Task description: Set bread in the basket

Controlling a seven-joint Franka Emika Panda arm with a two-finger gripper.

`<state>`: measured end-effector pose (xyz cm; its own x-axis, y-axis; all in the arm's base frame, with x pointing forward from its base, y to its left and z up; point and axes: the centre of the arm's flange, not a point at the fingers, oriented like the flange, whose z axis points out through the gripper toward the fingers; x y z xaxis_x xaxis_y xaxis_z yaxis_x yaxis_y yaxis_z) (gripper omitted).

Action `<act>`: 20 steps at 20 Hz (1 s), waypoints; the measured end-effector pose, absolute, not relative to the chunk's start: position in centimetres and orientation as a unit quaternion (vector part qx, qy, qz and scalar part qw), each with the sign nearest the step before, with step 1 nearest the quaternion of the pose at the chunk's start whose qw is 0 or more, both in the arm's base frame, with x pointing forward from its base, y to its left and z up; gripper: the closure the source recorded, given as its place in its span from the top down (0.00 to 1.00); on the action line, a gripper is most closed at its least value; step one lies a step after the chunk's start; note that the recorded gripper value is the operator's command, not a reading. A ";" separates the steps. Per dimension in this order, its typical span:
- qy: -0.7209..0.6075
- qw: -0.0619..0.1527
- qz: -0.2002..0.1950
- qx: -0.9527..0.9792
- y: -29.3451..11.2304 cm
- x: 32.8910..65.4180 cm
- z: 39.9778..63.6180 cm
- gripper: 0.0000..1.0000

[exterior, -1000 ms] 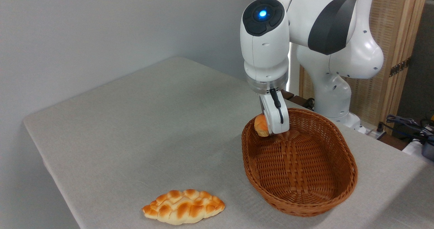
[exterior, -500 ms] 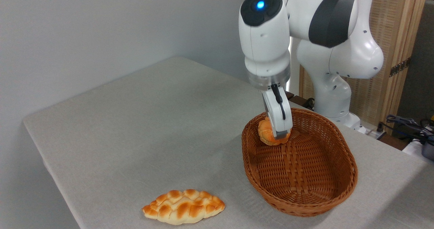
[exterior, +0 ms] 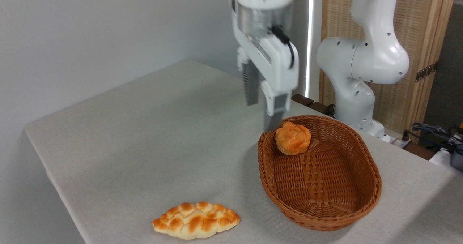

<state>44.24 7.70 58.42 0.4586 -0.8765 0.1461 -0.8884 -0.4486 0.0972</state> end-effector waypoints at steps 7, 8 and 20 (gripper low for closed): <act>-0.395 0.053 0.038 0.916 1.9 51.6 61.7 1.00; -0.394 0.041 0.031 0.918 1.6 52.4 61.6 1.00; -0.399 0.007 0.009 0.917 1.4 54.3 60.8 1.00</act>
